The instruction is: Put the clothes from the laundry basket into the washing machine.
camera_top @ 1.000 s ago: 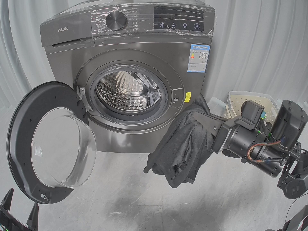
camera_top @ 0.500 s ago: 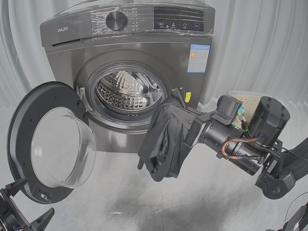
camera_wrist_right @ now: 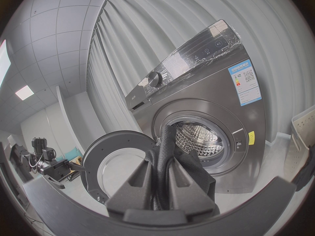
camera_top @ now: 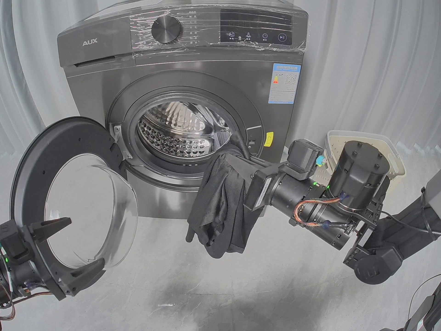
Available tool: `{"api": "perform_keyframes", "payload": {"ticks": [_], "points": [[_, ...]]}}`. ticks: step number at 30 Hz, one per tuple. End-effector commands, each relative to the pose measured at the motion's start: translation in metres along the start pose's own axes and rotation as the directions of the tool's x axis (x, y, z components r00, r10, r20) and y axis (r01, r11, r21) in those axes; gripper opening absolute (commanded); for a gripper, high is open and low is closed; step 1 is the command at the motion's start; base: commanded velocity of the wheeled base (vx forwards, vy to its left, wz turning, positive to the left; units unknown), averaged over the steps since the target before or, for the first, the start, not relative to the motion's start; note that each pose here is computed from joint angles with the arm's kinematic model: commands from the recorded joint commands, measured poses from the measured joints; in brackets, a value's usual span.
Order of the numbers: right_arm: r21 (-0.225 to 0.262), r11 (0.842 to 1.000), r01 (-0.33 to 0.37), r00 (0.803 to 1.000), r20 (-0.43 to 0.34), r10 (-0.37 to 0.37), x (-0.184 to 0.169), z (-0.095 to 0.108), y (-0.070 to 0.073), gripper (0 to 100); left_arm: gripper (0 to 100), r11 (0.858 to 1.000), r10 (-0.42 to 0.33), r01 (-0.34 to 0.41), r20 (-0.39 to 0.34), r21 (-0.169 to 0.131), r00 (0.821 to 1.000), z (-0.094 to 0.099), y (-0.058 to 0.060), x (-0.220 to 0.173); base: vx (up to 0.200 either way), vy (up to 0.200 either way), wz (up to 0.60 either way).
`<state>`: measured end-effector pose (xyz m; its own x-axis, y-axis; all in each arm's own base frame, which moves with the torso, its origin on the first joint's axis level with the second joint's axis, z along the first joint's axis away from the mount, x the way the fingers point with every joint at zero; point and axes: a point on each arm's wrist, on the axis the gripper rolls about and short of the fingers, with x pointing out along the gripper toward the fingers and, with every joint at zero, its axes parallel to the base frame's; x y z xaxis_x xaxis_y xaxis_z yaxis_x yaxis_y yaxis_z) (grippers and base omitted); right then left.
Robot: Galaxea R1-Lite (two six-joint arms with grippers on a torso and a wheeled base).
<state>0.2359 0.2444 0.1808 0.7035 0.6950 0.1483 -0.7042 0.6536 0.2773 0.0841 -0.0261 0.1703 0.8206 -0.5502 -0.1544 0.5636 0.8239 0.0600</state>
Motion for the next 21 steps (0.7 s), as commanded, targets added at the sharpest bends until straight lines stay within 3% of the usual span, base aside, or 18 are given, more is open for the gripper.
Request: {"api": "perform_keyframes", "payload": {"ticks": [1,5,15,21], "points": [[-0.001,1.0,0.012,1.0,0.005,-0.012,0.004,-0.001,-0.003,0,100,0.995,-0.093,0.088,-0.111,-0.046,0.989,-0.004,-0.011,0.062,0.0,0.0,0.0],[-0.002,1.0,0.018,1.0,0.015,-0.018,0.005,0.001,-0.005,0,100,0.992,-0.121,0.114,-0.127,-0.054,0.985,-0.006,-0.019,0.095,0.0,0.0,0.0],[0.005,1.0,0.018,0.999,0.031,-0.018,0.008,0.005,-0.004,0,100,0.988,-0.15,0.143,-0.152,-0.057,0.977,-0.02,-0.024,0.152,0.0,0.0,0.0],[0.007,1.0,0.019,0.999,0.029,-0.019,0.009,0.003,-0.004,0,100,0.98,-0.194,0.183,-0.146,-0.083,0.97,-0.02,-0.039,0.181,0.0,0.0,0.0]]}}
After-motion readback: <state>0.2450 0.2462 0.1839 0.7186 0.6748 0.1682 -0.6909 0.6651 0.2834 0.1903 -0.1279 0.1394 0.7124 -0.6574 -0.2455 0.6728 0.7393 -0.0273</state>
